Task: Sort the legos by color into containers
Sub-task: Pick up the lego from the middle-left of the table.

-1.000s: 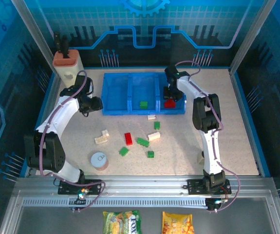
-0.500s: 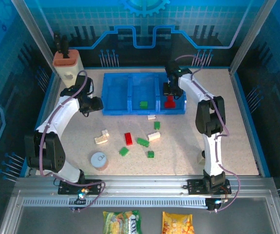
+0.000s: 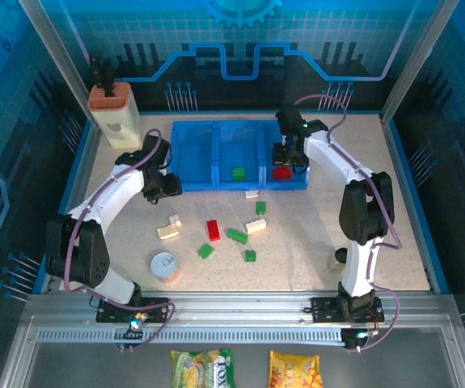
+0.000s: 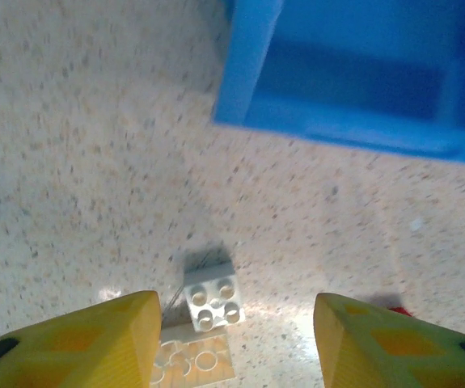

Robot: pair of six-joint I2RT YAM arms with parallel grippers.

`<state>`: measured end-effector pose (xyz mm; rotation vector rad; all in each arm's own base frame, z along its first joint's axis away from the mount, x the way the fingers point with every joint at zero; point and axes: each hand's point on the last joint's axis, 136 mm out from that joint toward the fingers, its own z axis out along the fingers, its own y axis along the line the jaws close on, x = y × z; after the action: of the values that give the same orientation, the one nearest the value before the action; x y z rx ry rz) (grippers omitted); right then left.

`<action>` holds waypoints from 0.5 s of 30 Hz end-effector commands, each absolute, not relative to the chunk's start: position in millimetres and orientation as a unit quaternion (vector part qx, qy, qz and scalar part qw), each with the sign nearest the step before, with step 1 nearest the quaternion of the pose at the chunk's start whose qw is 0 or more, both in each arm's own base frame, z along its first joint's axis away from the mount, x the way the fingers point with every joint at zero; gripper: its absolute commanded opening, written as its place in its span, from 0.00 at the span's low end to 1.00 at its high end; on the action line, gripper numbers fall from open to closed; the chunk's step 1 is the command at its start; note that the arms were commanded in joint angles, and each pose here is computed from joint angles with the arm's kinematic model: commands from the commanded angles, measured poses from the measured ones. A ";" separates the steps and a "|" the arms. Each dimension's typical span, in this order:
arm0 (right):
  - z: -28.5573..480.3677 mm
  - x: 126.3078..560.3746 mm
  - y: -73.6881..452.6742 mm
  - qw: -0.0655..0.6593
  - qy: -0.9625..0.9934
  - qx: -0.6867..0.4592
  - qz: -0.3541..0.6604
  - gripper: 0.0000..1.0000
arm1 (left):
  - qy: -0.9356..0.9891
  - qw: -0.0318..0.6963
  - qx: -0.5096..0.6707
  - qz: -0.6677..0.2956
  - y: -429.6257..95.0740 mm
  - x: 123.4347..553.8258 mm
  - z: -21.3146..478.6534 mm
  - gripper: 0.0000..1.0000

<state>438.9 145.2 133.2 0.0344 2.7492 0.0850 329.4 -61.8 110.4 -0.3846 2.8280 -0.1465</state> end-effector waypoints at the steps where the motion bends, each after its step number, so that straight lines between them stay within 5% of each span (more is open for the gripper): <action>1: 150.6 431.5 146.2 0.217 0.975 0.018 0.037 0.46 | 0.979 0.113 -0.161 -0.043 -62.5 312.2 92.6 0.54; 15: 141.4 417.0 135.0 0.212 0.976 0.034 0.042 0.47 | 0.979 0.058 -0.189 -0.045 -75.9 293.9 33.3 0.54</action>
<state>416.3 136.6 128.1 0.0655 2.7537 0.0894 295.8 -70.3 43.0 -0.5404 2.9582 -0.1079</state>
